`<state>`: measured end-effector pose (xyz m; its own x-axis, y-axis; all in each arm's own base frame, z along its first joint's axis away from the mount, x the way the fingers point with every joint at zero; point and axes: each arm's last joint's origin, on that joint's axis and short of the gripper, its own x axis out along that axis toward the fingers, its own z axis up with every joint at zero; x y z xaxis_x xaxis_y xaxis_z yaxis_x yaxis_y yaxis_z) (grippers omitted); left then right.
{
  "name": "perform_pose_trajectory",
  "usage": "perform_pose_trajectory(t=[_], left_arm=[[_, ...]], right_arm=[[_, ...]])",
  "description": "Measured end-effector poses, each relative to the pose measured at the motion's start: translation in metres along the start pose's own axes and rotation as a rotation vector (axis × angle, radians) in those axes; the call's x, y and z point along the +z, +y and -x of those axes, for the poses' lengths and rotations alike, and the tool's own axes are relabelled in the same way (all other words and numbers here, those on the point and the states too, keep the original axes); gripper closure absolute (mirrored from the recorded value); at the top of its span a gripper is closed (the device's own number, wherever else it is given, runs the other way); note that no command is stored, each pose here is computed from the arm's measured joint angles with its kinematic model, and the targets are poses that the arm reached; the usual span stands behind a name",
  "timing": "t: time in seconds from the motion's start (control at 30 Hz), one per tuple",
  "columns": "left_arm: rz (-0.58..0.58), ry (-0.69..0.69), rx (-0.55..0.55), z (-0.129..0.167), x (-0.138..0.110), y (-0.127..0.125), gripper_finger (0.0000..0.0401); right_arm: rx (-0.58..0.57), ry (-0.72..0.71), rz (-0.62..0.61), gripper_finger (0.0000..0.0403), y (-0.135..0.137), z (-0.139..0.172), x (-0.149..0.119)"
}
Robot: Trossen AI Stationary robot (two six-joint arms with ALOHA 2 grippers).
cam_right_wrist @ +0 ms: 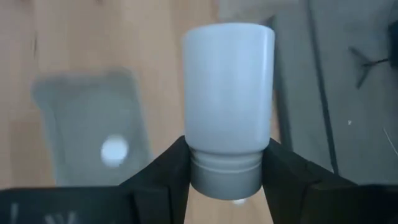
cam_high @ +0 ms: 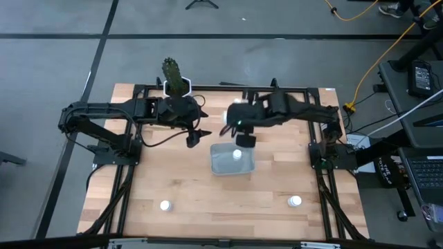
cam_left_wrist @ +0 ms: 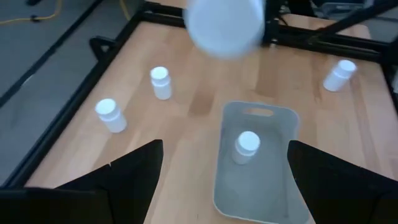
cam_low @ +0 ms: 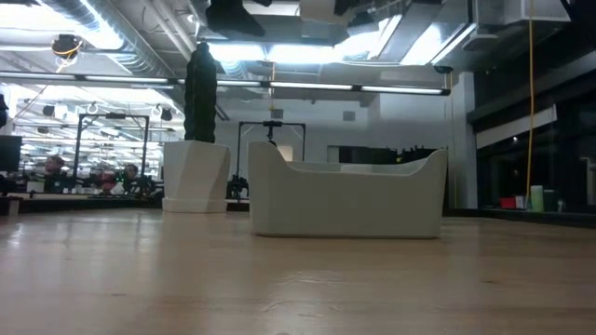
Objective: Pick and place pill bottles into a basket
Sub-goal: Put the white pill bottle into the gray bin
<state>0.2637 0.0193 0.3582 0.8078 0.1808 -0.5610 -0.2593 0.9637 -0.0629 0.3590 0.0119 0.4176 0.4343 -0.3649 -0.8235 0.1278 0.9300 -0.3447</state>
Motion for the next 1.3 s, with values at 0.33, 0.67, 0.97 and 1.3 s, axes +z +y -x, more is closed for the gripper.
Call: perform_pose_trajectory(t=[0.33, 0.67, 0.97, 1.3], left_arm=[[0.024, -0.032, 0.131, 0.001, 0.0, -0.001, 0.0065], [-0.004, -0.027, 0.169, 0.003, -0.003, -0.01, 0.0065], [-0.155, 0.077, 0.285, 0.012, -0.017, -0.015, 0.0065], [-0.177, 0.051, 0.334, 0.022, -0.016, -0.012, 0.0065]], right_arm=[[-0.024, -0.641, -0.192, 0.0251, -0.032, 0.071, 0.029], [0.073, -0.735, -0.399, 0.0251, -0.028, 0.067, 0.039], [0.396, -0.488, -0.519, 0.0251, -0.038, 0.047, 0.023], [1.038, -0.075, -0.683, 0.0251, -0.036, 0.039, 0.01]])
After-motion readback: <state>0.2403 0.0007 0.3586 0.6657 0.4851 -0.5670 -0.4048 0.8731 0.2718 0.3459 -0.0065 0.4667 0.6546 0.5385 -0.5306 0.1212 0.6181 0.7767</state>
